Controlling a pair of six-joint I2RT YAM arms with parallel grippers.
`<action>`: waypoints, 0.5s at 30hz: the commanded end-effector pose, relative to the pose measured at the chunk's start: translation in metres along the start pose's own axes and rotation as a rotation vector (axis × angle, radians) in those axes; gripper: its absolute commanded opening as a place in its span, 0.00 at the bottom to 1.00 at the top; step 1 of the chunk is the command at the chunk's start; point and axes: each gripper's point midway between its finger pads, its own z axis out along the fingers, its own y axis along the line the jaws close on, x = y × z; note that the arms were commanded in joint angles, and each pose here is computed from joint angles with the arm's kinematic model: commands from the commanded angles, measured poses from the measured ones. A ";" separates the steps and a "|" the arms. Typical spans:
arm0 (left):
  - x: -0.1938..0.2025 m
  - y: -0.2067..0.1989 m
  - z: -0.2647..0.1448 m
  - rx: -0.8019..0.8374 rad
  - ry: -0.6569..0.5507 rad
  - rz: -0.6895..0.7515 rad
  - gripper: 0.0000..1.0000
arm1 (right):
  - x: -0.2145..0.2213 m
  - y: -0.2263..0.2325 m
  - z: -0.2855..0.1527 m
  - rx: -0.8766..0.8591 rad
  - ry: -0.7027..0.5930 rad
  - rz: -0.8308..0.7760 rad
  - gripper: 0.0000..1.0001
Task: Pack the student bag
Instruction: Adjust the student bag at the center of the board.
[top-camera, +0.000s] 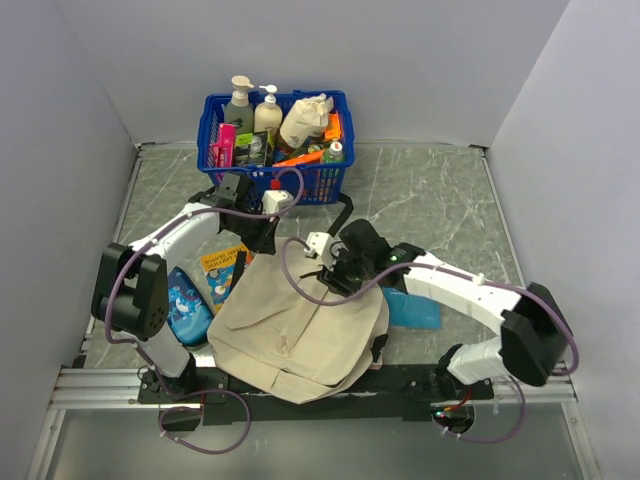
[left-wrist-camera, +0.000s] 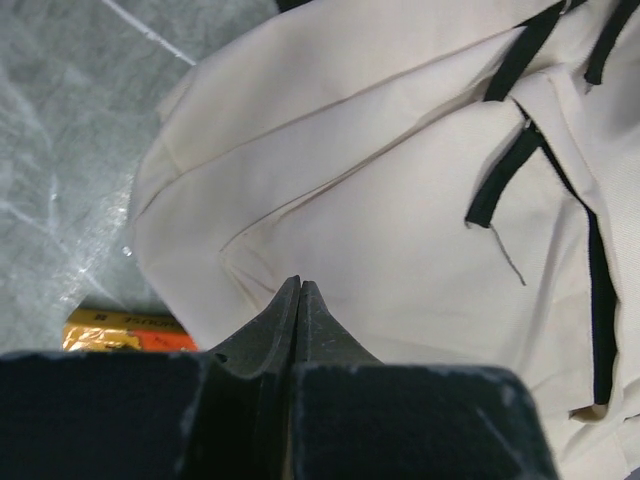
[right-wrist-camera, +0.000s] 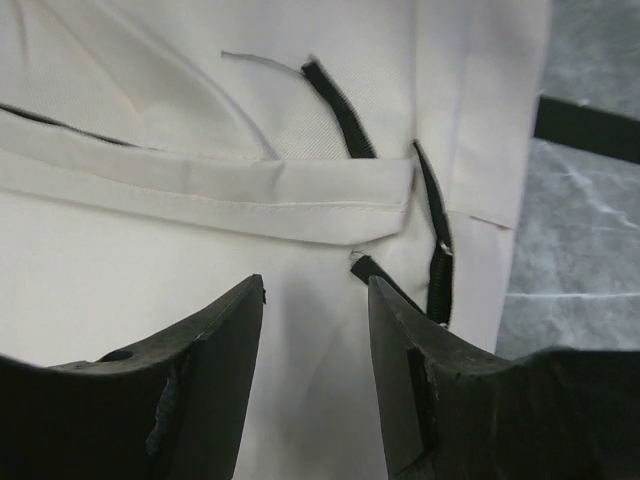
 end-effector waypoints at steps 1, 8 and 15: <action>-0.009 -0.003 -0.013 0.012 -0.049 0.016 0.02 | -0.006 -0.001 0.002 -0.059 0.077 -0.081 0.53; -0.001 -0.001 -0.017 0.009 -0.047 0.014 0.03 | 0.009 -0.012 0.019 -0.024 0.167 -0.100 0.52; 0.002 0.003 -0.016 0.011 -0.042 0.008 0.03 | 0.019 -0.024 0.018 0.048 0.202 -0.109 0.50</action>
